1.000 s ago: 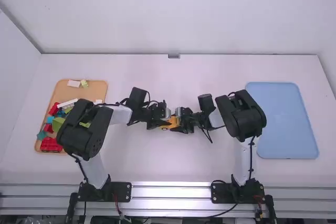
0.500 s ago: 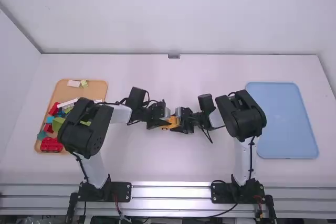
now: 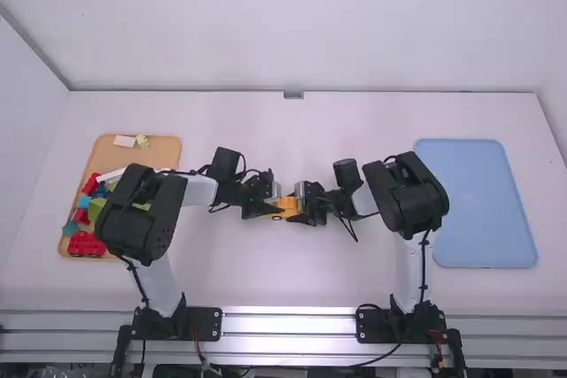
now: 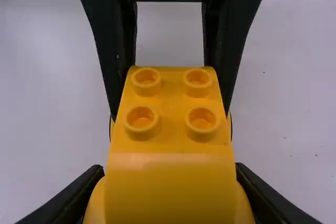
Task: Assemble lego blocks to make yellow taxi
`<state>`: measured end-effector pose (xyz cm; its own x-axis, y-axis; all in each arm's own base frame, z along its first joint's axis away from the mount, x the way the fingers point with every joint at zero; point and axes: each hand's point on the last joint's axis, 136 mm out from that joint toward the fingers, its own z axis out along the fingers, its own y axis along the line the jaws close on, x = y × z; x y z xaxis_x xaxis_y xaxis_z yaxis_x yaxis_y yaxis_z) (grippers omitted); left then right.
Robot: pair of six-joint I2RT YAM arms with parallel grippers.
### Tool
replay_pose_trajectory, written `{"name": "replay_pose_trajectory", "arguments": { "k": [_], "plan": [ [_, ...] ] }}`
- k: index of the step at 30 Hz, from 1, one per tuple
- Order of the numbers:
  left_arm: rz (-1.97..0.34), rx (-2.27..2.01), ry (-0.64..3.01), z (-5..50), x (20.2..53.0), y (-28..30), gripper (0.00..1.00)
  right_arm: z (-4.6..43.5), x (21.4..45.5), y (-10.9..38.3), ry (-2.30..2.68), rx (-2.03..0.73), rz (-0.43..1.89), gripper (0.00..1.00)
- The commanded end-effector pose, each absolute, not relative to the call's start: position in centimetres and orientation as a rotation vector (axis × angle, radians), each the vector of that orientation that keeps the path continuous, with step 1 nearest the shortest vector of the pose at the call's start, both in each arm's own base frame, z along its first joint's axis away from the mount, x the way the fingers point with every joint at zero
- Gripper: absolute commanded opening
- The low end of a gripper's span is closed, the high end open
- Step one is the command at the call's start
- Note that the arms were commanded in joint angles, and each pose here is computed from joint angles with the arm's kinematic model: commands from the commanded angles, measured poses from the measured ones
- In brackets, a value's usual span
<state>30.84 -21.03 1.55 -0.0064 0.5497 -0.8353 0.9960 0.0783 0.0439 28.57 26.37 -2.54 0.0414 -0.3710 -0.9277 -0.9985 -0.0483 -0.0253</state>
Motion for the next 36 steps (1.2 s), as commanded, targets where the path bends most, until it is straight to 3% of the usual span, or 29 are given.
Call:
{"name": "replay_pose_trajectory", "arguments": {
  "k": [1, 5, 7, 9, 16, 20, 24, 29, 36],
  "plan": [
    [-0.804, 1.551, 1.553, 3.6, 30.9, -21.0, 0.37, -2.9, 28.2, 26.4, 1.455, -1.530, 1.035, 0.51],
    [-0.802, 1.507, 1.552, 4.9, 31.4, -19.9, 0.37, -2.9, 28.2, 26.4, 1.455, -1.530, 1.035, 0.52],
    [-0.783, 1.458, 1.549, 6.2, 32.2, -18.4, 0.44, -2.9, 28.2, 26.4, 1.456, -1.529, 1.034, 0.52],
    [-0.772, 1.425, 1.546, 7.2, 32.6, -17.5, 0.99, -2.9, 28.2, 26.3, 1.456, -1.528, 1.034, 0.54],
    [-0.709, 1.171, 1.662, 10.3, 35.3, -11.7, 0.99, -1.3, 29.9, 24.3, 1.578, -1.416, 1.046, 0.56],
    [-0.701, 1.006, 1.745, 11.1, 36.7, -8.8, 0.99, 1.0, 32.7, 20.0, 1.734, -1.315, 0.895, 0.56],
    [-0.699, 0.965, 1.766, 11.1, 36.9, -7.9, 0.99, 2.1, 36.1, 12.1, 2.017, -1.179, 0.493, 0.55],
    [-0.659, 0.974, 1.786, 10.7, 37.3, -7.9, 0.99, 4.3, 37.7, 0.9, 2.237, -0.930, 0.064, 0.49],
    [-0.581, 0.957, 1.849, 9.8, 37.9, -6.9, 0.99, 6.2, 37.2, -10.8, 2.298, -0.520, -0.106, 0.45]
  ]
}}
